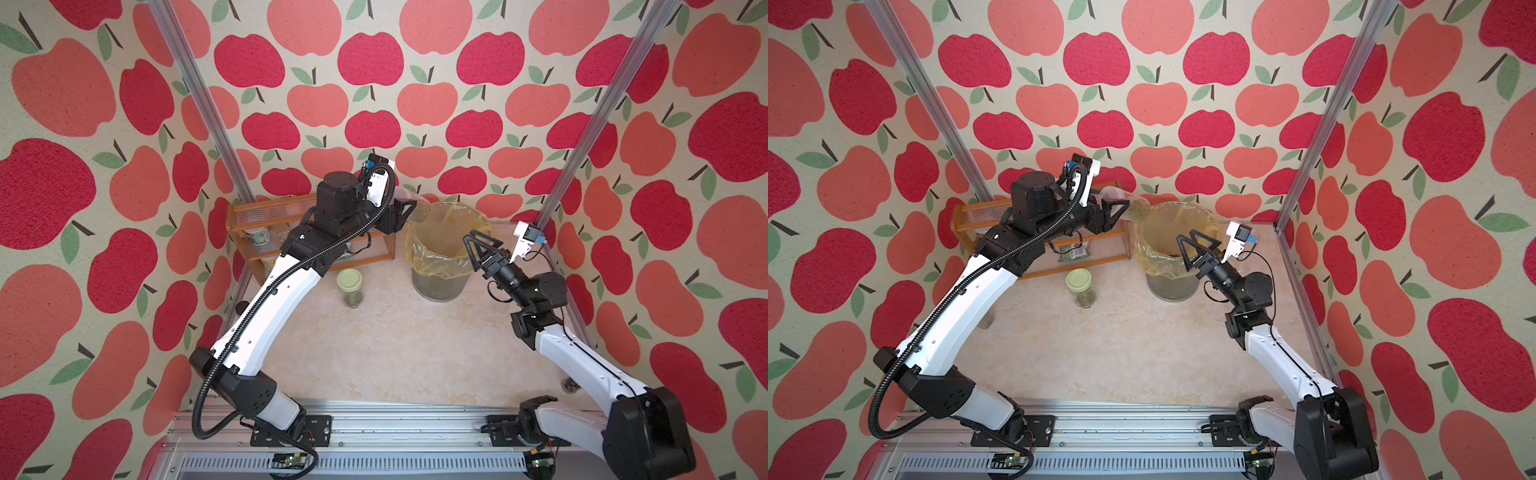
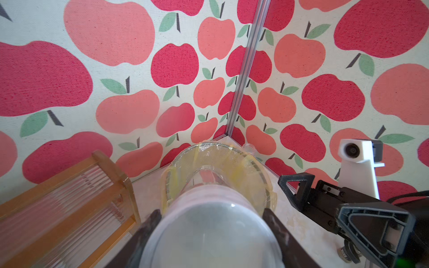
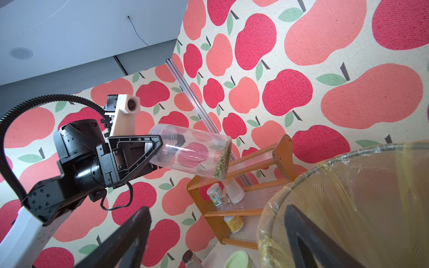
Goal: Empty moldy mung beans from jars
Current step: Pick up the jar from the center of the board.
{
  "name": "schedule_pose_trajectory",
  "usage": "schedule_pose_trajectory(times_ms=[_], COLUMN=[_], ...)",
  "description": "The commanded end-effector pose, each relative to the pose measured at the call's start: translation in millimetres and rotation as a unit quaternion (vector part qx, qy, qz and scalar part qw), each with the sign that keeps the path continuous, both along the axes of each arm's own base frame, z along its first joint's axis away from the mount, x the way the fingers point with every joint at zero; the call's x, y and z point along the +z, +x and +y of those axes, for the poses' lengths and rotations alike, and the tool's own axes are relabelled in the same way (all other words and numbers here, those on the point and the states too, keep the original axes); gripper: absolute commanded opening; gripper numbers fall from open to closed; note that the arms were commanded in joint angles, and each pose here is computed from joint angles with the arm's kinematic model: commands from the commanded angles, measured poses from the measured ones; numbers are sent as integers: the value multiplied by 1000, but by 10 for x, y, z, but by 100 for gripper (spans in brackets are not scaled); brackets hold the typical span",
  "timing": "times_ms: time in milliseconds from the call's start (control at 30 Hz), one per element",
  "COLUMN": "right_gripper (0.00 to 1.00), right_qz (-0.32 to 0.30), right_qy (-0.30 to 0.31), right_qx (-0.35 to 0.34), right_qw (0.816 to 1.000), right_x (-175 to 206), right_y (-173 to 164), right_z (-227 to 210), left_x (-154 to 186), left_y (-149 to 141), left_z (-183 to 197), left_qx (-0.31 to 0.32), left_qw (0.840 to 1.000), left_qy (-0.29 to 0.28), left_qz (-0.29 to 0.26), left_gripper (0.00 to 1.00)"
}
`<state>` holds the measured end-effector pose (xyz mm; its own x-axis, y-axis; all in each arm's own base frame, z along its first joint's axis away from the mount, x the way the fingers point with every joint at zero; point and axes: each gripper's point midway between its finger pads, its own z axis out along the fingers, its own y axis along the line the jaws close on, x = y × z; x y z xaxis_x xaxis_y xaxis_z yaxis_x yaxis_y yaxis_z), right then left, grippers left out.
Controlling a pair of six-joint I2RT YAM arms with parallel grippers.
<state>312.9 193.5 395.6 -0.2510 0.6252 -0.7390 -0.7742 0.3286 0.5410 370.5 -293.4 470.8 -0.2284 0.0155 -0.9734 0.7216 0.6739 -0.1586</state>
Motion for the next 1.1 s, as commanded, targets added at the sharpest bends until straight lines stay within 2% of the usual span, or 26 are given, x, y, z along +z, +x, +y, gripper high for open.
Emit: schedule_pose_trajectory(times_ms=[0,133,233,367,533,833,1067], right_gripper=[93,87,84,81,81,85,89], right_qz=[-56,-64,-103,-174,-225,-265,-269], right_qy=[-4,-54,-93,-155,-239,-310,-335], right_qx=[23,24,40,67,34,-22,-52], right_qw=[998,996,990,970,944,913,902], right_x=[259,121,76,69,42,59,2], right_y=[-80,76,39,-140,-177,-105,-24], right_z=[-95,-204,-151,5,148,286,252], left_x=[298,330,323,291,212,86,79], left_y=[-55,-108,-161,-192,-210,-243,-310], left_z=[-155,-251,-295,-339,-415,-532,-548], left_qx=[-50,-88,-110,-128,-150,-167,-175], left_qw=[998,996,994,991,986,981,977], left_qy=[-22,-6,-4,-4,-5,-8,-16], left_qz=[-28,-1,18,38,67,101,123], left_gripper=[43,43,43,43,42,41,41])
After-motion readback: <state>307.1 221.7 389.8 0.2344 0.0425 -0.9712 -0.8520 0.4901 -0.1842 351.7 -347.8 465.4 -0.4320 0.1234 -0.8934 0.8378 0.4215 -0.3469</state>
